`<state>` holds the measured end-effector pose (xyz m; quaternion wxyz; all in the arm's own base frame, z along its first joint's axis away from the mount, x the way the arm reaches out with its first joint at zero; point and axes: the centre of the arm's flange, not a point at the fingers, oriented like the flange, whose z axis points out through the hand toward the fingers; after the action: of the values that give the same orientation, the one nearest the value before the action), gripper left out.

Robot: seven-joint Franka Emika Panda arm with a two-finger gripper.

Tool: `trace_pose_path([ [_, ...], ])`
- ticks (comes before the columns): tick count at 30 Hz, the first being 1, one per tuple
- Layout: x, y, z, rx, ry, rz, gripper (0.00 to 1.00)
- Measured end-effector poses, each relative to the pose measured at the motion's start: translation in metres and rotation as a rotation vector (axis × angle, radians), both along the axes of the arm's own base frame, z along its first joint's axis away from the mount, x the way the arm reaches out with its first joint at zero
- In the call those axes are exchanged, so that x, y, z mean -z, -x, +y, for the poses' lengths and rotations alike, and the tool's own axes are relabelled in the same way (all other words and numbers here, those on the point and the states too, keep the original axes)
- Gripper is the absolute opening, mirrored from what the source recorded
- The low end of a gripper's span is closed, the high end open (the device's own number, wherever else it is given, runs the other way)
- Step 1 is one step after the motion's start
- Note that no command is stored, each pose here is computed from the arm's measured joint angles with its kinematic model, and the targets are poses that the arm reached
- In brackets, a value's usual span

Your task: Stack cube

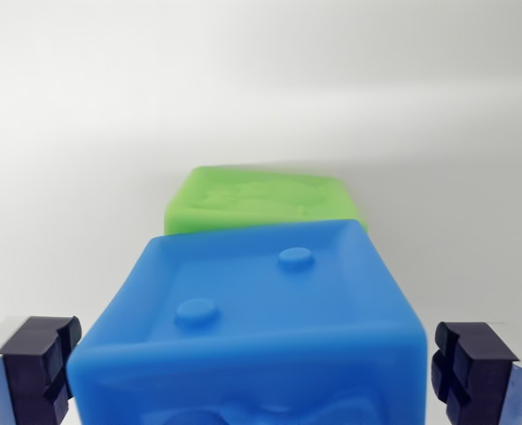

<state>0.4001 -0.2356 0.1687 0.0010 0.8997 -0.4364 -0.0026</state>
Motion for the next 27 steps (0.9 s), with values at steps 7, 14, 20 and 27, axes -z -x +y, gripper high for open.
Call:
trace_pose_path([
  [7,0.0,0.0,0.0,0.0,0.0,0.0,1.0],
  [14,-0.001,0.0,0.0,0.0,0.0001,0.0006,1.0],
  [20,-0.011,-0.001,0.0,0.0,0.0006,-0.0029,1.0],
  [27,-0.027,-0.001,0.0,-0.002,0.0004,-0.0035,1.0],
])
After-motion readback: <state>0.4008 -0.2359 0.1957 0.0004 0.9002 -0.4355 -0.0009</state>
